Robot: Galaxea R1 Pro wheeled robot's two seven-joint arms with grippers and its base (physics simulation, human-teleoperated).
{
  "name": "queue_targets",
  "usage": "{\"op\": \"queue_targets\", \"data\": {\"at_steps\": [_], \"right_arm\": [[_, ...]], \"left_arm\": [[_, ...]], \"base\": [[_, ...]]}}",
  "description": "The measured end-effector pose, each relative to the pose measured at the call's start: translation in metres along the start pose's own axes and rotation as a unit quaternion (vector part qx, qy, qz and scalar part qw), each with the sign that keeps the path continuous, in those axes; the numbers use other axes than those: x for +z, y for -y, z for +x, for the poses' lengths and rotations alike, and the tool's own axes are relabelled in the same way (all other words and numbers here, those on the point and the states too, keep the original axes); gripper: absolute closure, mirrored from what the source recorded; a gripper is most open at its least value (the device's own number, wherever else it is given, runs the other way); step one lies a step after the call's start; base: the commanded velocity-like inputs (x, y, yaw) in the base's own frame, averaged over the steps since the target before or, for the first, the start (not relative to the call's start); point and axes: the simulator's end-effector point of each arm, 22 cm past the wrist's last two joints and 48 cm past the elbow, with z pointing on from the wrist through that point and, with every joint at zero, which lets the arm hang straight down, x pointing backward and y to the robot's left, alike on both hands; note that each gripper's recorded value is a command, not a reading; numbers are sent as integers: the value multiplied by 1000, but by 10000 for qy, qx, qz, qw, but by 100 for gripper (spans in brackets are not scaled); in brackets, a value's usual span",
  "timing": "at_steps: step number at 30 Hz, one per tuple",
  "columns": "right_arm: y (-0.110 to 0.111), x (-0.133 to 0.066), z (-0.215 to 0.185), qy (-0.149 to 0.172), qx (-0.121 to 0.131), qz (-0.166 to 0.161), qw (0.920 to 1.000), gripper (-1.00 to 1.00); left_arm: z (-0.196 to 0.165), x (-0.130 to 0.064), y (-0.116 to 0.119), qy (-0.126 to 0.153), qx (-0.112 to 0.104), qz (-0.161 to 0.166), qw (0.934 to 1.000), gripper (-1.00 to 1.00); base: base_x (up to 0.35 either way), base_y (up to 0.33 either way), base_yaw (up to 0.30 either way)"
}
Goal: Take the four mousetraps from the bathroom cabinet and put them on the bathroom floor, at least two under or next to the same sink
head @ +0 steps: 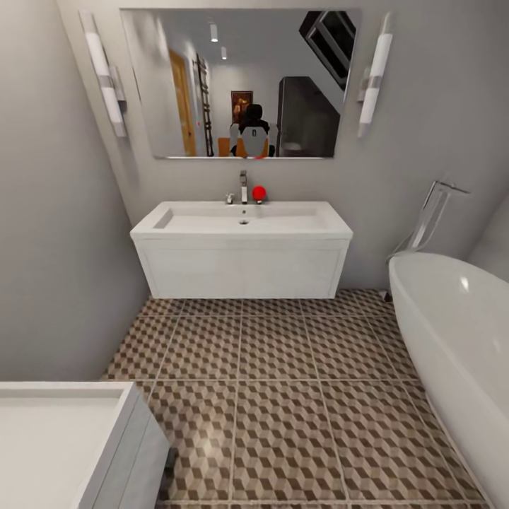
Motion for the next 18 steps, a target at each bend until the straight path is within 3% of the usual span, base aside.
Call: {"op": "queue_targets", "data": {"at_steps": [18], "right_arm": [[1,0,0,-2,-1,9,10000,100]], "left_arm": [[0,0,0,1,0,6,10000,100]], "base": [[333,0,0]]}}
